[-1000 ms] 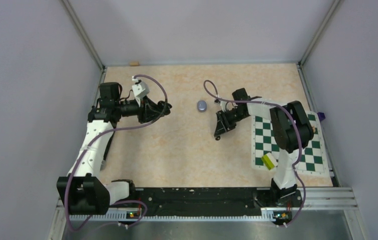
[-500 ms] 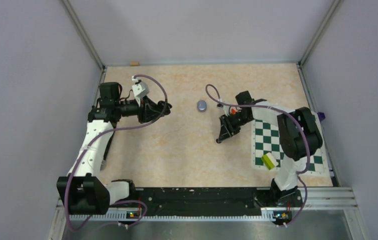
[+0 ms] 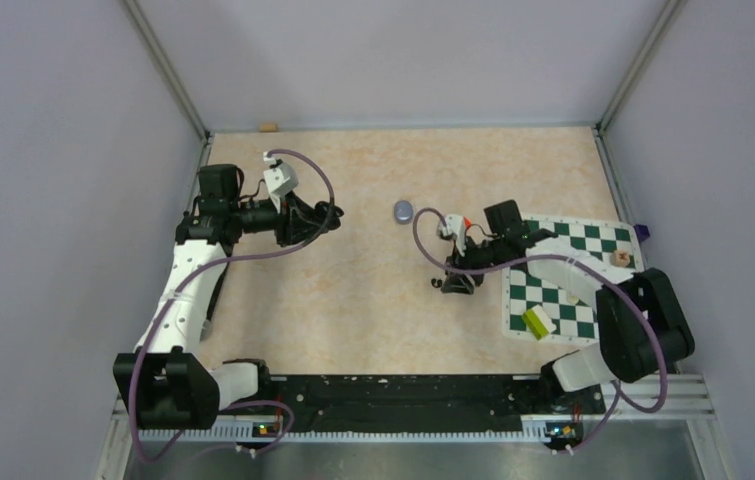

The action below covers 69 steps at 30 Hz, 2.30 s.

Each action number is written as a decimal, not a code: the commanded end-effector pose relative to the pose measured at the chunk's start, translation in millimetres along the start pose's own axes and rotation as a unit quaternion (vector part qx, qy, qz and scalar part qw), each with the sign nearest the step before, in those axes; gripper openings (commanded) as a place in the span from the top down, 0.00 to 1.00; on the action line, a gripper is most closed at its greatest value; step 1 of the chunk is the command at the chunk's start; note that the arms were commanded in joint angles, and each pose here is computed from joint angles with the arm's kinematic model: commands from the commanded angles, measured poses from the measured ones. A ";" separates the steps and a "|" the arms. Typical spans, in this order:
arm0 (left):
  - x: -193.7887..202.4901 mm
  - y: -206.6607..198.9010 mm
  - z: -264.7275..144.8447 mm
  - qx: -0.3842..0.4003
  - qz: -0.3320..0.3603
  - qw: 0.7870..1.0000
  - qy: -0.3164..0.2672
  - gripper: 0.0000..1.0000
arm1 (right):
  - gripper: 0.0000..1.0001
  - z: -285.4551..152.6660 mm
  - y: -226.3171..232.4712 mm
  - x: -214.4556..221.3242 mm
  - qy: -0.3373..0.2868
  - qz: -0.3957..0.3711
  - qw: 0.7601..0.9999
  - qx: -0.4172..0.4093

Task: Insert the wireless bluetooth earbuds into the charging case
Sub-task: Move the left earbud to the center of the board, then pick up the left earbud from the center of the board.

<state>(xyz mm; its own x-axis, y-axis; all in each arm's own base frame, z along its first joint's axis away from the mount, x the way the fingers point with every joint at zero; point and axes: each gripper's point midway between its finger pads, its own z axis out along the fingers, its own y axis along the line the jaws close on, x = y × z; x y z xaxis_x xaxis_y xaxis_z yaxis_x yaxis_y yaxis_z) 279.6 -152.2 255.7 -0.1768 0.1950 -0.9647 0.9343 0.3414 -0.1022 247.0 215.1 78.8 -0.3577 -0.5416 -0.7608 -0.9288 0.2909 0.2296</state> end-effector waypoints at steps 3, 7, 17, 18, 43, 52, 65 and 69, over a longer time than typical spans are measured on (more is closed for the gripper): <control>-12.2 -6.7 -2.5 0.007 0.029 0.999 -0.017 1.00 | 0.49 -0.4 9.4 -6.5 -0.060 -0.235 0.970 0.000; -11.6 -6.4 -2.0 0.009 0.028 0.999 -0.017 1.00 | 0.48 -2.9 7.5 -7.5 -0.083 -0.318 0.944 0.033; -12.2 -7.3 -2.4 0.008 0.030 0.999 -0.017 1.00 | 0.57 9.6 -1.6 -8.7 -0.042 -0.487 0.867 0.092; -12.3 -7.4 -2.5 0.008 0.031 0.999 -0.018 1.00 | 0.59 13.4 2.1 -6.9 -0.038 -0.493 0.865 0.087; -13.2 -8.9 -2.8 0.011 0.035 0.999 -0.019 1.00 | 0.75 33.8 0.1 42.1 0.038 -0.511 0.856 0.068; -12.8 -9.1 -2.9 0.010 0.036 0.999 -0.019 1.00 | 0.76 38.5 -1.5 45.2 0.049 -0.512 0.855 0.068; -13.0 -9.4 -3.1 0.011 0.035 0.999 -0.020 1.00 | 0.78 42.6 -7.5 51.0 0.069 -0.491 0.866 0.068; -12.8 -9.3 -2.8 0.011 0.035 0.999 -0.019 1.00 | 0.78 42.7 -9.6 51.6 0.073 -0.485 0.869 0.071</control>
<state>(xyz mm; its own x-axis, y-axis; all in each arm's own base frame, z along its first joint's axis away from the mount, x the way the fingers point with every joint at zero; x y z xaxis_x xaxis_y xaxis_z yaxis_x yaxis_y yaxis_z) 277.3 -152.6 258.7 -0.1654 0.1932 -0.9671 0.9367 0.3376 -0.0928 247.4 222.2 24.3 0.6168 -0.6404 -0.4576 -0.7354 -0.2617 -0.6251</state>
